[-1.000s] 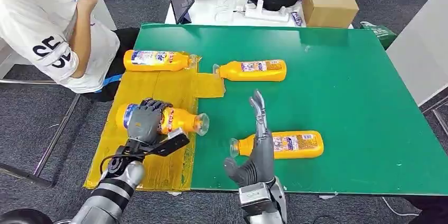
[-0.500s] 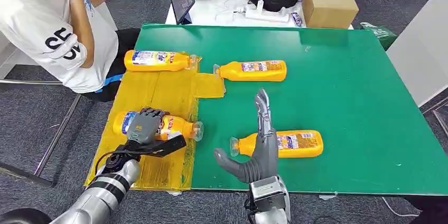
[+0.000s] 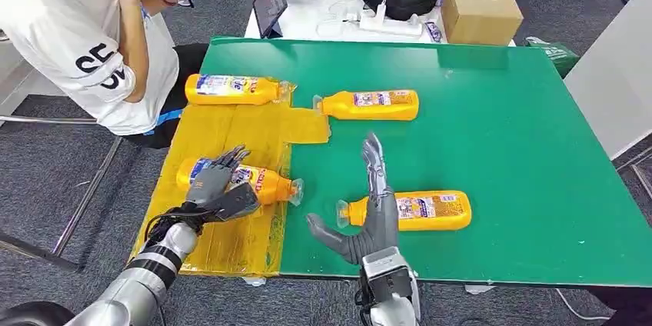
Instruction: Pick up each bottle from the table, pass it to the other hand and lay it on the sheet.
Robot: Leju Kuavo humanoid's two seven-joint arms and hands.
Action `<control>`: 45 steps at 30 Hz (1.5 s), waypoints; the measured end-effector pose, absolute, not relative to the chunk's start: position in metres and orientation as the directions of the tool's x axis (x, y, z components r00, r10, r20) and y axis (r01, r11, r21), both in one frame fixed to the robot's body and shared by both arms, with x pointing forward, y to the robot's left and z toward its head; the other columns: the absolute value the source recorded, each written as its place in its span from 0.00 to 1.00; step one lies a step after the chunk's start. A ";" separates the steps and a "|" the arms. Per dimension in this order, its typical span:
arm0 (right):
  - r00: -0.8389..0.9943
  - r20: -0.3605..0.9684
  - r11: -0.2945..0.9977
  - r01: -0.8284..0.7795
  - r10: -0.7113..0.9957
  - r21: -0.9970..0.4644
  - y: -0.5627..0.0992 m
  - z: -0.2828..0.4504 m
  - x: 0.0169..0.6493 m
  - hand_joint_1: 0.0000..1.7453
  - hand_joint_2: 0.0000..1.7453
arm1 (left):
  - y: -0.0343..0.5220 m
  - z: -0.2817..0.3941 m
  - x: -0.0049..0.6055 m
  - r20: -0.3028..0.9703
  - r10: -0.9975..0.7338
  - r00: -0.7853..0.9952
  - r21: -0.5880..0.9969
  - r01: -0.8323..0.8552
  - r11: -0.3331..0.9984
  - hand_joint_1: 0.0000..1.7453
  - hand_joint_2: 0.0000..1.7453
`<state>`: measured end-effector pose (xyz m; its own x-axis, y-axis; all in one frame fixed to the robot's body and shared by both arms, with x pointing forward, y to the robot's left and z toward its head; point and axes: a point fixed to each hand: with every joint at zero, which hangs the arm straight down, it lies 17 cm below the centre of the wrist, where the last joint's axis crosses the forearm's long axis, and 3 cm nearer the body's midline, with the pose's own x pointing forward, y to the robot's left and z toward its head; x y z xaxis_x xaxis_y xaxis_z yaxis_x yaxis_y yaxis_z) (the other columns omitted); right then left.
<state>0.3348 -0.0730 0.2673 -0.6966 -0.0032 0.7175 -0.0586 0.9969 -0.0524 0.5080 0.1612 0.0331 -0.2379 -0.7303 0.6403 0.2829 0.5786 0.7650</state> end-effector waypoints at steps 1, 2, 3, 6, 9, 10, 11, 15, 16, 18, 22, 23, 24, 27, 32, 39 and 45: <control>-0.693 0.721 0.997 -0.059 -0.004 -0.051 -0.073 0.266 0.336 0.00 1.00 | 0.159 0.033 0.507 0.658 -0.715 -0.235 0.749 0.298 0.592 0.00 0.00; -0.690 0.724 0.997 -0.064 -0.006 -0.053 -0.072 0.264 0.336 0.00 1.00 | 0.157 0.031 0.505 0.679 -0.697 -0.232 0.730 0.317 0.606 0.00 0.00; -0.686 0.728 0.996 -0.068 -0.006 -0.056 -0.071 0.262 0.337 0.00 1.00 | 0.153 0.031 0.503 0.711 -0.666 -0.225 0.698 0.340 0.630 0.00 0.00; -0.678 0.735 0.995 -0.082 -0.010 -0.062 -0.068 0.256 0.340 0.00 1.00 | 0.144 0.040 0.495 0.873 -0.454 -0.178 0.485 0.412 0.771 0.00 0.00; -0.656 0.754 0.990 -0.123 -0.027 -0.073 -0.060 0.246 0.342 0.00 1.00 | 0.151 0.065 0.488 0.978 -0.147 -0.146 0.191 0.356 0.915 0.00 0.00; -0.648 0.762 0.987 -0.131 -0.016 -0.091 -0.056 0.241 0.343 0.00 1.00 | 0.161 0.075 0.489 0.985 -0.068 -0.155 0.111 0.288 0.951 0.00 0.00; -0.639 0.769 0.984 -0.133 0.006 -0.119 -0.053 0.236 0.344 0.00 1.00 | 0.176 0.086 0.492 0.983 -0.019 -0.184 0.054 0.186 0.981 0.00 0.00; -0.604 0.785 0.957 -0.121 0.141 -0.265 -0.041 0.211 0.350 0.00 1.00 | 0.240 0.142 0.489 0.928 -0.102 -0.358 0.024 -0.218 0.976 0.00 0.00; -0.600 0.780 0.944 -0.117 0.180 -0.308 -0.039 0.205 0.351 0.00 1.00 | 0.247 0.155 0.485 0.910 -0.123 -0.395 0.017 -0.261 0.965 0.00 0.00; -0.601 0.765 0.923 -0.116 0.230 -0.368 -0.039 0.197 0.354 0.00 1.00 | 0.254 0.177 0.477 0.882 -0.135 -0.450 -0.011 -0.308 0.951 0.00 0.00; -0.598 0.757 0.906 -0.118 0.262 -0.407 -0.043 0.189 0.356 0.00 1.00 | 0.261 0.201 0.468 0.854 -0.141 -0.501 -0.045 -0.341 0.939 0.00 1.00; -0.597 0.754 0.900 -0.117 0.273 -0.419 -0.043 0.187 0.357 0.00 1.00 | 0.263 0.204 0.466 0.849 -0.145 -0.508 -0.050 -0.351 0.935 0.00 1.00; -0.594 0.746 0.890 -0.108 0.300 -0.443 -0.044 0.184 0.358 0.00 1.00 | 0.267 0.208 0.463 0.843 -0.156 -0.515 -0.053 -0.367 0.929 0.00 1.00; -0.583 0.704 0.847 -0.051 0.405 -0.530 -0.056 0.177 0.365 0.00 1.00 | 0.280 0.222 0.451 0.822 -0.196 -0.535 -0.067 -0.433 0.899 0.00 1.00; -0.544 0.613 0.739 0.021 0.573 -0.673 -0.109 0.173 0.390 0.00 1.00 | 0.275 0.230 0.431 0.797 -0.235 -0.557 -0.038 -0.435 0.900 0.00 1.00; -0.462 0.523 0.584 -0.014 0.716 -0.812 -0.181 0.150 0.418 0.00 1.00 | 0.260 0.217 0.424 0.808 -0.231 -0.542 -0.005 -0.398 0.917 0.00 1.00; -0.449 0.486 0.545 0.002 0.750 -0.838 -0.203 0.149 0.424 0.00 1.00 | 0.257 0.216 0.423 0.810 -0.226 -0.541 -0.005 -0.392 0.920 0.00 1.00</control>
<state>0.4235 -0.2026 0.1491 -0.4491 0.7495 0.4863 0.0019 0.5451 -0.8384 0.4228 0.2570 0.2163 -0.5411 -0.2257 0.8101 -0.3916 0.9201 -0.0052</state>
